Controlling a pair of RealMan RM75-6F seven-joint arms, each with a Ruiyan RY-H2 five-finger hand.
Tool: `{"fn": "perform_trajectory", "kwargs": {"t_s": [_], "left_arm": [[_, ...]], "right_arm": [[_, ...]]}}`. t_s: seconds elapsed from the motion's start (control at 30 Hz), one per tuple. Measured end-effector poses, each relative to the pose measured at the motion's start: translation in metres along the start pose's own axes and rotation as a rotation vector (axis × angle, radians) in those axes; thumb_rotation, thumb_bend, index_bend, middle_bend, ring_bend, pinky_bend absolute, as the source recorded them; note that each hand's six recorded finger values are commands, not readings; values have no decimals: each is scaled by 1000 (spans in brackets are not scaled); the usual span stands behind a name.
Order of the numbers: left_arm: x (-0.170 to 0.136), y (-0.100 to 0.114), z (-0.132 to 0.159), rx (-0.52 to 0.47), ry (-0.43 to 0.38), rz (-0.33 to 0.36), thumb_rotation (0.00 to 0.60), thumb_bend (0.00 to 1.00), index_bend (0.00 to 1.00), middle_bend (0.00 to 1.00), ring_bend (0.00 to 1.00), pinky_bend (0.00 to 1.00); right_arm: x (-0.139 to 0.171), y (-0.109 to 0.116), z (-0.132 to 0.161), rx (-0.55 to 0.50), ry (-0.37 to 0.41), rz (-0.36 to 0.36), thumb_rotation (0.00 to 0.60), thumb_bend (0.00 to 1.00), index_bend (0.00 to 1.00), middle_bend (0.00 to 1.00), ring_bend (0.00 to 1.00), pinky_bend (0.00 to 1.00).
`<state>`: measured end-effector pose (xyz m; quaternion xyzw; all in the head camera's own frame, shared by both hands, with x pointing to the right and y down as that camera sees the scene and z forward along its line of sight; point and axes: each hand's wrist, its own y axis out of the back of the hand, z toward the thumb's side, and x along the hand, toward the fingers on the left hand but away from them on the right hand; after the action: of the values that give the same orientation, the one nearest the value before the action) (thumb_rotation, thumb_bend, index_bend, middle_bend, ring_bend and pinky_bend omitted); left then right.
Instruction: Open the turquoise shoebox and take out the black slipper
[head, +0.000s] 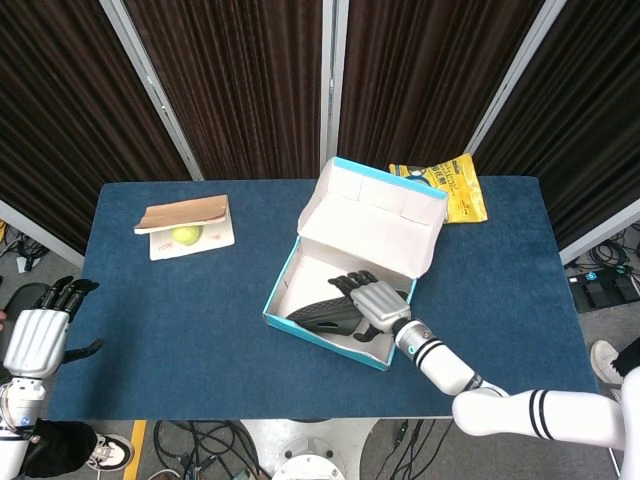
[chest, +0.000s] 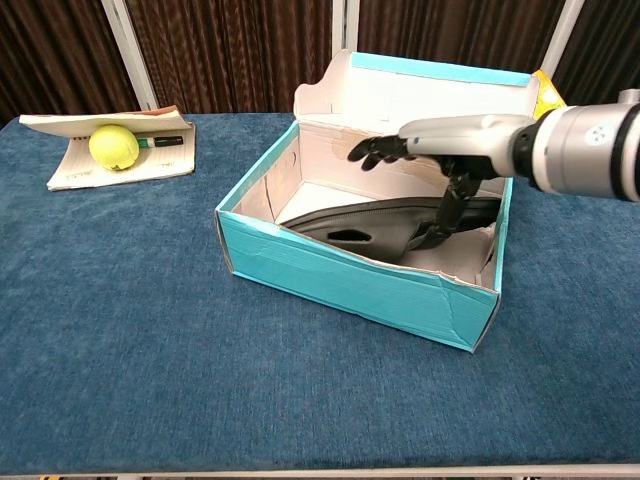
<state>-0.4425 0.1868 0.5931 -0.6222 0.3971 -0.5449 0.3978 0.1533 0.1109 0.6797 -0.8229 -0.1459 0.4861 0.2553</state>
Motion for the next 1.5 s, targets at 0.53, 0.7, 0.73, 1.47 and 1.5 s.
{"fn": "perform_trajectory", "kwargs": {"t_s": [0.53, 0.7, 0.73, 1.47, 1.5], "left_arm": [[-5, -2, -7, -8, 14, 0, 600, 70, 196, 189, 114, 323], [-5, 0, -9, -9, 19, 10, 600, 70, 196, 189, 114, 323], [-6, 1, -10, -10, 22, 15, 600, 70, 196, 189, 114, 323], [-4, 1, -9, -12, 17, 11, 600, 70, 196, 189, 113, 323], [-4, 1, -9, -12, 17, 10, 600, 70, 196, 189, 114, 323]], "right_arm": [[-28, -14, 13, 26, -17, 19, 600, 165, 187, 253, 69, 127], [-32, -20, 13, 55, -34, 17, 600, 227, 319, 302, 149, 222], [-32, -20, 13, 61, -37, 14, 600, 248, 355, 317, 175, 253], [-18, 31, 20, 14, 2, -286, 600, 402, 740, 581, 455, 588], [-15, 37, 21, 6, 11, -309, 600, 402, 741, 583, 457, 590]]}}
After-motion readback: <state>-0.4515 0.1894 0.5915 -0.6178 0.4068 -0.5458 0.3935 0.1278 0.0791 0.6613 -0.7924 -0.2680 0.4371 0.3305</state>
